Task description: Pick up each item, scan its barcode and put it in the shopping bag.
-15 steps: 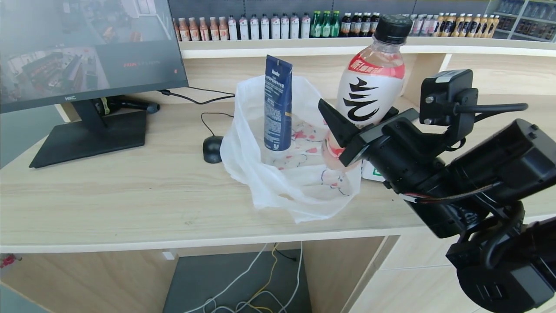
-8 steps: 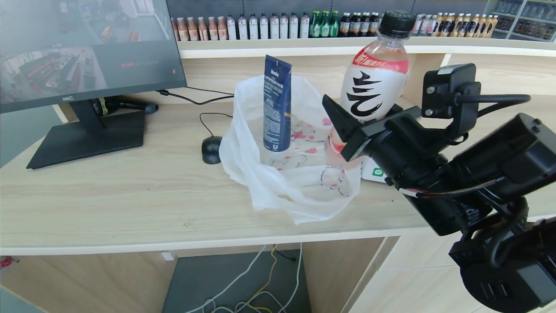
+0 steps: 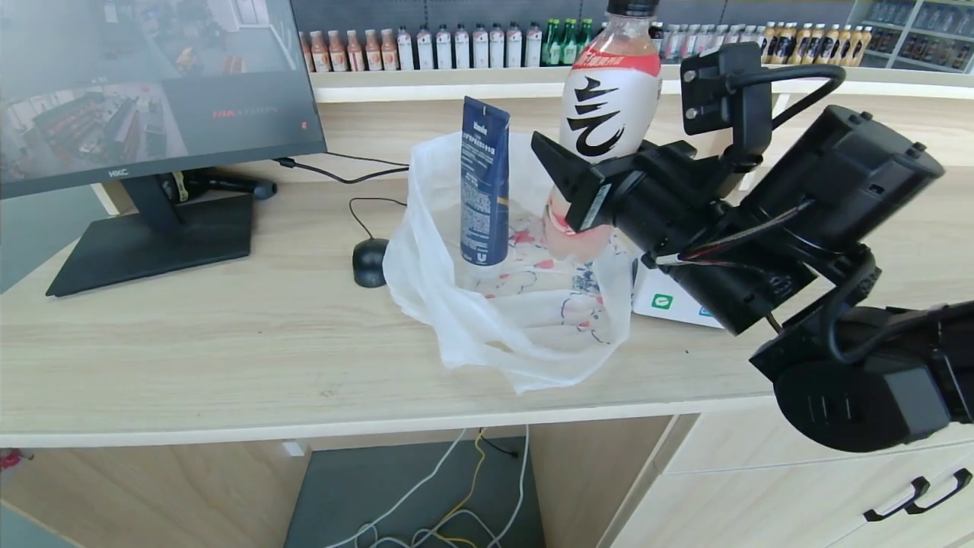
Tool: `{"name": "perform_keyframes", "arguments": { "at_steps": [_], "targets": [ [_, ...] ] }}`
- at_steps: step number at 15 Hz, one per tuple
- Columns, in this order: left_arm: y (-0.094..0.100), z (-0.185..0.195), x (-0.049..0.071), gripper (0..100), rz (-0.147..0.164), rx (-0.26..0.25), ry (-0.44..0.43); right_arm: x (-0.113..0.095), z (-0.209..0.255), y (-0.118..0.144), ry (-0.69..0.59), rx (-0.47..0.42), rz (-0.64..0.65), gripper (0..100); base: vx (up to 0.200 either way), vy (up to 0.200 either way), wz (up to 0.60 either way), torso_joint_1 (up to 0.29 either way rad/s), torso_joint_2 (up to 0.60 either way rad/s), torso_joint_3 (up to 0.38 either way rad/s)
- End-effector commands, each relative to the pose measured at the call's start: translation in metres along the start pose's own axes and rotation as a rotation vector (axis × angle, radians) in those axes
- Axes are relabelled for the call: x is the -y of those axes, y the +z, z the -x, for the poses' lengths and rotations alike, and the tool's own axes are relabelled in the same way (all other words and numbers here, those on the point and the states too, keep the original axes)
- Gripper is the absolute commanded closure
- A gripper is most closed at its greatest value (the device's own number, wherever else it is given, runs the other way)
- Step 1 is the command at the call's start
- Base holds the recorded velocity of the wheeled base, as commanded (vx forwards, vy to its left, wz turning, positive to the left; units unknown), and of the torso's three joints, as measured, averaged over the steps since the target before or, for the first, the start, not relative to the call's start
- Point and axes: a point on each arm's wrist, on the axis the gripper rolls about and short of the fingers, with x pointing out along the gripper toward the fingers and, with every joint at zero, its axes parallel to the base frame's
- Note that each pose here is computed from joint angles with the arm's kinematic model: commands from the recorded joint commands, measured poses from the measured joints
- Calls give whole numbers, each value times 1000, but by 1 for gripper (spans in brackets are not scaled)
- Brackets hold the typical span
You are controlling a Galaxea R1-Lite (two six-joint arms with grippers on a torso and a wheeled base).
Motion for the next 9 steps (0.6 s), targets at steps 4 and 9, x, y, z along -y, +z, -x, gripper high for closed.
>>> {"name": "perform_keyframes", "arguments": {
  "at_steps": [4,9],
  "targets": [
    [0,0,0,0,1,0,1,21,-18,-40,-62,-63,17,100,0,0,0,0,0,0],
    [0,0,0,0,1,0,1,25,-21,-56,-70,-96,24,100,0,0,0,0,0,0]
  ]
}}
